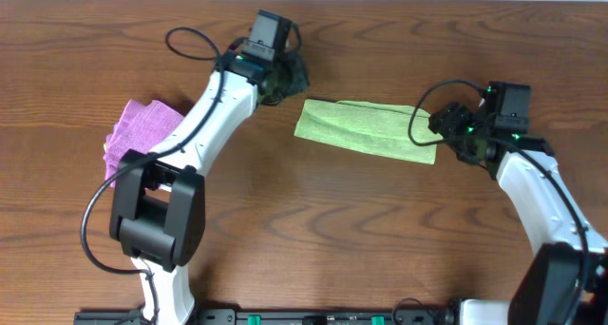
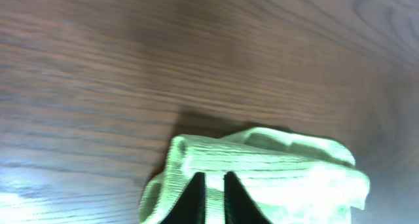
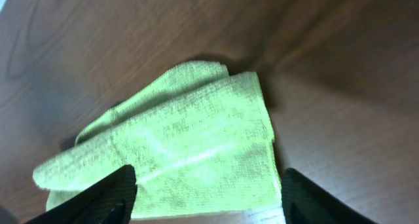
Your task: Fold the cloth
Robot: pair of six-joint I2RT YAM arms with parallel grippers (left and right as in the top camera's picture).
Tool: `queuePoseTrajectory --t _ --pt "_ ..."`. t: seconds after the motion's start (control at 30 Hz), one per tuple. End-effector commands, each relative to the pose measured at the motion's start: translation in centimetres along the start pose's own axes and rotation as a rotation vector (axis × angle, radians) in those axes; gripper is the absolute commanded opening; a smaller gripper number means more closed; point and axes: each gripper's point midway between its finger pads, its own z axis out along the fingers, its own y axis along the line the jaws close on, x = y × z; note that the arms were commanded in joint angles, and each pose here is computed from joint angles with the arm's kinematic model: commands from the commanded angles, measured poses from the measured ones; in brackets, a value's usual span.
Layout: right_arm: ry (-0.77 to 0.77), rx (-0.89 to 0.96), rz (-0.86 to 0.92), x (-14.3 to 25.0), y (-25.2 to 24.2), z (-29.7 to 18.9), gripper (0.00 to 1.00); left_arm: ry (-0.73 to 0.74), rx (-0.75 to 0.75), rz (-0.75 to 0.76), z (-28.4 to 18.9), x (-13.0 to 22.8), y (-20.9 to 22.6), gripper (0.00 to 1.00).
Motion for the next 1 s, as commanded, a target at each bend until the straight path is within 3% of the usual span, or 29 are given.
queuePoseTrajectory --t 0.0,0.27,0.7,0.97 --pt "0.013 -0.040 0.029 0.5 1.5 -1.4 0.74 -0.032 0.025 0.074 -0.5 0.1 -2.2 0.06" --pt "0.194 -0.039 0.192 4.3 1.2 -2.0 0.81 -0.008 -0.006 0.097 2.0 1.6 -2.2 0.06" --pt "0.148 0.044 0.179 4.0 -0.6 -1.6 0.83 0.129 -0.070 0.070 8.1 5.1 1.2 0.06" --pt "0.191 0.101 0.219 7.1 -3.7 0.2 0.84 0.157 -0.101 0.057 9.3 6.1 2.3 0.06"
